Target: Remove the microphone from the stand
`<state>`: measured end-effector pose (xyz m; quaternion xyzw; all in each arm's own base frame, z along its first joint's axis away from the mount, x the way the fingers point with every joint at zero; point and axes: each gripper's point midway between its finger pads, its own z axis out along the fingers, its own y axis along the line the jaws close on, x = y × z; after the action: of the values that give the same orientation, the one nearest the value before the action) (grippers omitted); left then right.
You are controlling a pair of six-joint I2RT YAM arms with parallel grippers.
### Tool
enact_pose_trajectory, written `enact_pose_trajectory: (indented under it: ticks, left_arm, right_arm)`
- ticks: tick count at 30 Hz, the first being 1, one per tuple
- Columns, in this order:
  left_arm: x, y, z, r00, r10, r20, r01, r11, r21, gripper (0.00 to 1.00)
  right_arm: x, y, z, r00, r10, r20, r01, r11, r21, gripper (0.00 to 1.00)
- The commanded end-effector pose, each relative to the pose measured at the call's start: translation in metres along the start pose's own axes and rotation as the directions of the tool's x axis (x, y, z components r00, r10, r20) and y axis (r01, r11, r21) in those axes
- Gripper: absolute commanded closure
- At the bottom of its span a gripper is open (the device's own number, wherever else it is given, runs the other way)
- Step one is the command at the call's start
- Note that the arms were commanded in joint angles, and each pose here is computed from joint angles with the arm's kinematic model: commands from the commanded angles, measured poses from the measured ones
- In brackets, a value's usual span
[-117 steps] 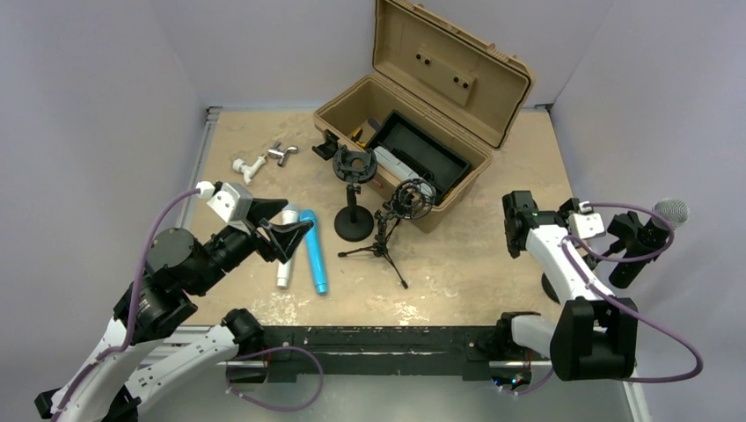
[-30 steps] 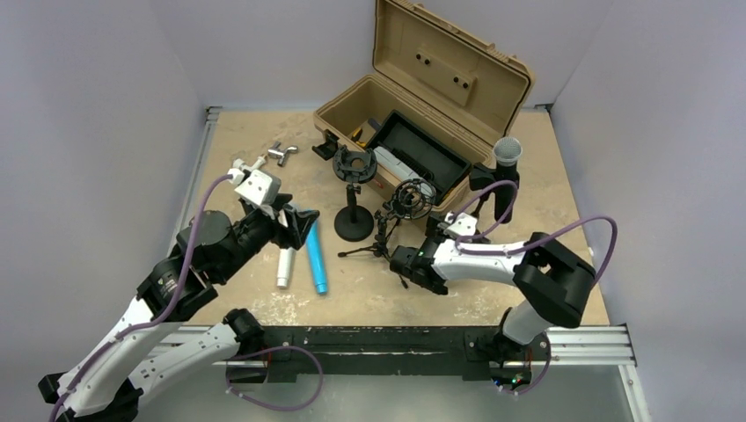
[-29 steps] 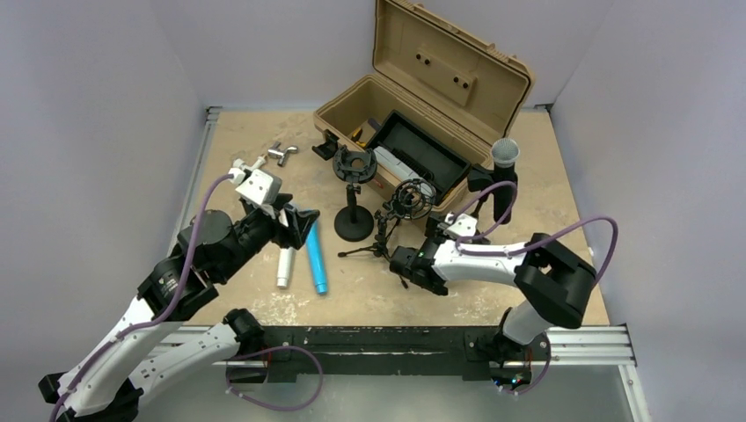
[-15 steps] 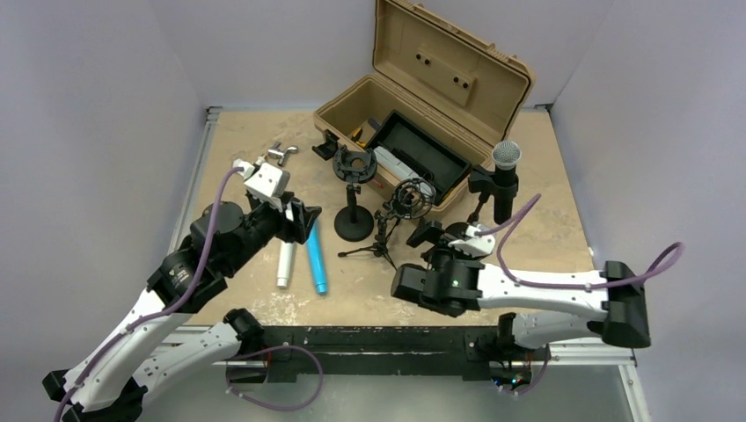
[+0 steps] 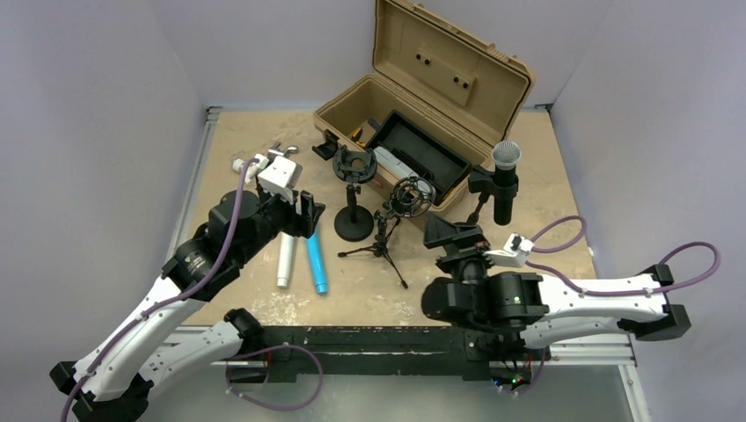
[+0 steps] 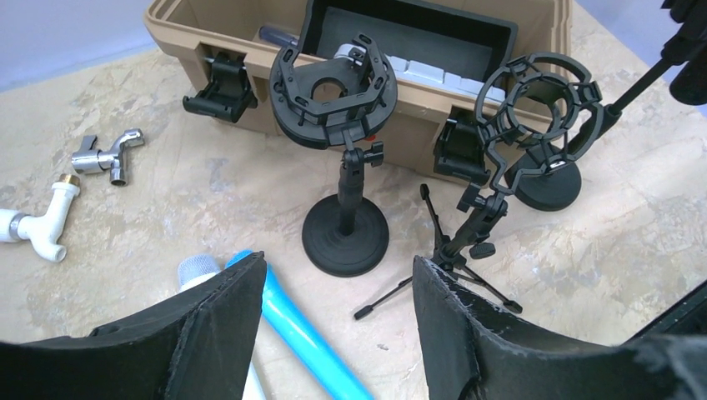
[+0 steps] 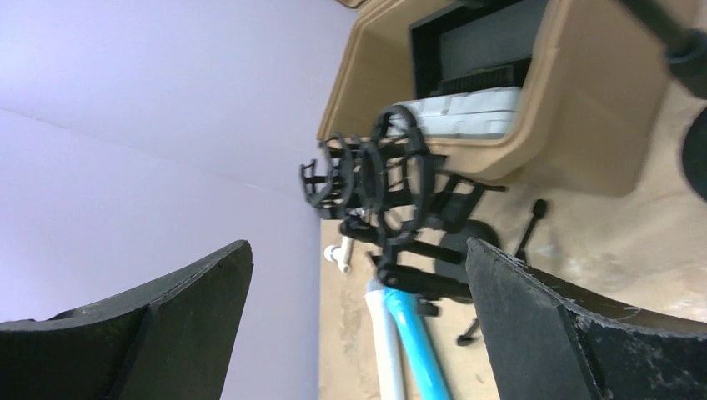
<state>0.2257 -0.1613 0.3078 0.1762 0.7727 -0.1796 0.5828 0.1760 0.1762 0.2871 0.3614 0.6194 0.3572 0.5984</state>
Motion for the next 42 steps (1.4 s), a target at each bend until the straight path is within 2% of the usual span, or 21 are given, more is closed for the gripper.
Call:
enact_pose_trajectory:
  ticks: [1,3,4,7,9,13,19,21,23,25,27,28,30,31,33,34,35,37,39,41,42]
  left_arm:
    - [-0.003,0.003,0.002,1.000,-0.009,0.007,0.009,1.000,-0.009,0.37]
    - [-0.003,0.005,0.002,1.000,-0.012,0.007,0.012,1.000,-0.017,0.37]
    - [-0.002,0.006,0.002,1.000,-0.014,0.006,0.014,1.000,-0.020,0.37]
    - [-0.002,0.007,0.001,1.000,-0.018,0.009,0.018,1.000,-0.024,0.38]
    - [-0.002,0.007,0.001,1.000,-0.018,0.009,0.018,0.999,-0.027,0.38]
    - [-0.003,0.008,0.001,1.000,-0.017,0.010,0.017,0.999,-0.031,0.38]
    - [-0.006,0.011,-0.004,0.999,-0.019,0.029,0.020,0.999,-0.040,0.38]
    - [-0.008,0.011,-0.006,0.999,-0.018,0.035,0.019,0.999,-0.040,0.38]
    - [-0.009,0.012,-0.007,0.999,-0.018,0.041,0.020,0.999,-0.043,0.38]
    - [-0.010,0.013,-0.009,0.999,-0.017,0.048,0.020,0.999,-0.048,0.38]
    - [-0.011,0.014,-0.011,0.998,-0.019,0.055,0.022,0.998,-0.051,0.38]
    - [-0.012,0.014,-0.011,0.998,-0.019,0.058,0.022,0.999,-0.050,0.38]
    - [-0.014,0.013,-0.013,0.998,-0.020,0.065,0.023,0.999,-0.042,0.38]
    - [-0.014,0.013,-0.013,0.998,-0.021,0.067,0.023,0.999,-0.040,0.38]
    - [-0.014,0.014,-0.014,0.997,-0.021,0.069,0.024,0.999,-0.043,0.38]
    - [-0.014,0.014,-0.015,0.997,-0.022,0.072,0.025,0.999,-0.044,0.38]
    - [-0.015,0.015,-0.016,0.997,-0.022,0.074,0.026,0.999,-0.047,0.38]
    - [-0.016,0.016,-0.018,0.996,-0.022,0.081,0.026,0.998,-0.052,0.38]
    - [-0.017,0.017,-0.019,0.996,-0.021,0.087,0.026,0.998,-0.057,0.38]
    - [-0.018,0.017,-0.020,0.996,-0.022,0.091,0.027,0.998,-0.056,0.38]
    - [-0.018,0.017,-0.020,0.996,-0.021,0.091,0.027,0.998,-0.056,0.38]
  right_arm:
    - [-0.011,0.070,0.006,0.962,0.210,0.177,-0.190,0.974,-0.124,0.01]
    - [-0.009,0.078,0.014,0.970,0.101,0.220,-0.083,0.992,-0.090,0.01]
    - [-0.012,0.076,0.021,0.963,0.103,0.248,-0.086,0.993,-0.079,0.01]
    - [-0.023,0.071,0.031,0.912,0.301,0.279,-0.279,0.953,-0.118,0.01]
    - [-0.032,0.081,0.031,0.810,0.527,0.255,-0.496,0.849,-0.181,0.01]
    - [-0.037,0.115,0.036,0.609,0.757,0.235,-0.716,0.653,-0.247,0.01]
    - [-0.046,0.170,0.063,0.507,0.808,0.302,-0.755,0.585,-0.297,0.01]
    - [-0.053,0.178,0.077,0.444,0.832,0.332,-0.772,0.543,-0.329,0.01]
    - [-0.060,0.186,0.084,0.331,0.889,0.316,-0.826,0.435,-0.359,0.01]
    - [-0.064,0.193,0.092,0.168,0.954,0.249,-0.906,0.249,-0.343,0.01]
    - [-0.068,0.211,0.101,-0.013,0.992,0.125,-0.958,0.023,-0.285,0.01]
    - [-0.066,0.218,0.113,-0.043,0.998,0.046,-0.969,-0.031,-0.243,0.01]
    - [-0.080,0.244,0.122,-0.065,0.974,-0.217,-0.962,-0.119,-0.246,0.01]
    - [-0.116,0.258,0.104,-0.100,0.907,-0.410,-0.904,-0.255,-0.343,0.01]
    - [-0.148,0.257,0.071,0.111,0.832,-0.544,-0.749,-0.289,-0.595,0.01]
    - [-0.154,0.257,0.056,0.252,0.821,-0.512,-0.634,-0.260,-0.729,0.01]
    - [-0.148,0.261,0.044,0.407,0.807,-0.427,-0.509,-0.187,-0.840,0.01]
    - [-0.144,0.274,0.037,0.533,0.775,-0.340,-0.437,-0.092,-0.895,0.01]
    - [-0.123,0.300,0.058,0.654,0.694,-0.301,-0.516,0.118,-0.848,0.01]
    - [-0.075,0.319,0.101,0.737,0.582,-0.345,-0.632,0.412,-0.657,0.01]
    - [-0.060,0.319,0.114,0.800,0.513,-0.312,-0.585,0.549,-0.597,0.01]
